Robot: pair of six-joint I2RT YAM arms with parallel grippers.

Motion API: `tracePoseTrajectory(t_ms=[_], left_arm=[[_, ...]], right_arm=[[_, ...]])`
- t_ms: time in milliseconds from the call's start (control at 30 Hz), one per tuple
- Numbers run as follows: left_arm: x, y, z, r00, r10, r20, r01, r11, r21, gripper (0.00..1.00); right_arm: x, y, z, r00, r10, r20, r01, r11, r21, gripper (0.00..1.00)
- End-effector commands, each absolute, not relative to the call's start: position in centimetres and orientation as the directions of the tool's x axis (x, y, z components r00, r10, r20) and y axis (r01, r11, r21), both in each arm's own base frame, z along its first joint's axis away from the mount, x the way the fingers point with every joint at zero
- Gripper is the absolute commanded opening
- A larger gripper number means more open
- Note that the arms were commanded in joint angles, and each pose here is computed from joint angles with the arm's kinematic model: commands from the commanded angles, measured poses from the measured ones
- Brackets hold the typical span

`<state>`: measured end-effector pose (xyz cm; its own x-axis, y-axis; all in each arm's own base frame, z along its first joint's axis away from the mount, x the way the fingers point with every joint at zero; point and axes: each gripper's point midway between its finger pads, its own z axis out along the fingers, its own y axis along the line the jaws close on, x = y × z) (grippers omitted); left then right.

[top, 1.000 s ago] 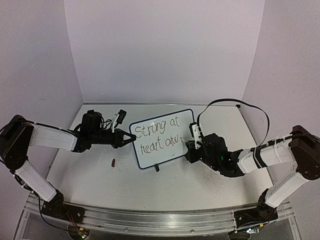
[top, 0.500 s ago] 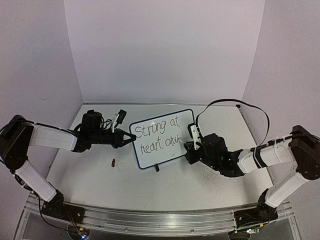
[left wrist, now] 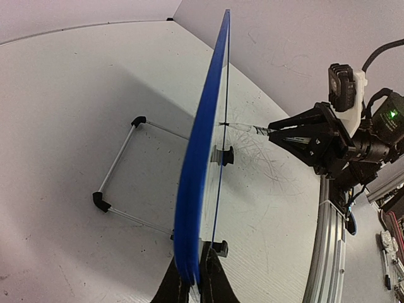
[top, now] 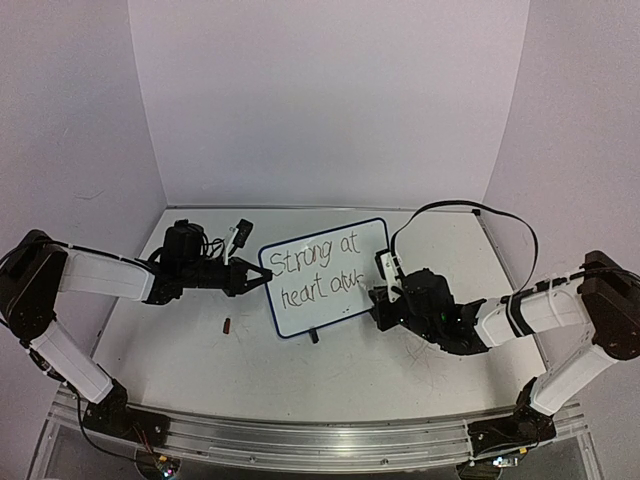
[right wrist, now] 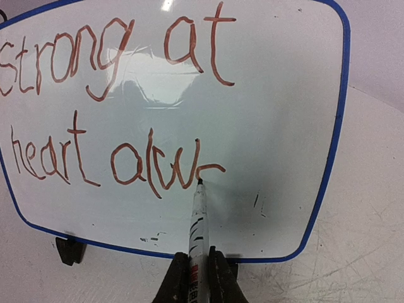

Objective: Write a sentence on the whiteboard

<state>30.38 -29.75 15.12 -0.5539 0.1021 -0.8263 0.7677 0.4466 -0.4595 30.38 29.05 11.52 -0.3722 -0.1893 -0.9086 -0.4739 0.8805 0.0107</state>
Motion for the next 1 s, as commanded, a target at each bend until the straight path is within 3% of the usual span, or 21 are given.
tracePoseTrajectory(t_ms=[0,600,967], left_arm=[[32.2,-28.2,13.8,-0.537,0.130,-0.833,0.733,0.560,-0.386,0.00],[32.1,-28.2,13.6,-0.538,0.134,-0.833,0.734,0.560,-0.384,0.00],[32.1,-28.1,13.7,-0.536,0.134,-0.833,0.734,0.561,-0.382,0.00]], right_arm=[[31.3,28.0,12.4,-0.366,-0.164,-0.916,-0.405,0.914,-0.002,0.00],[33.0,28.5,15.5,-0.286,-0.100,-0.953,-0.373,0.928,0.015,0.00],[32.1,28.5,13.5,-0.342,-0.131,-0.931,-0.407,0.913,0.021,0.00]])
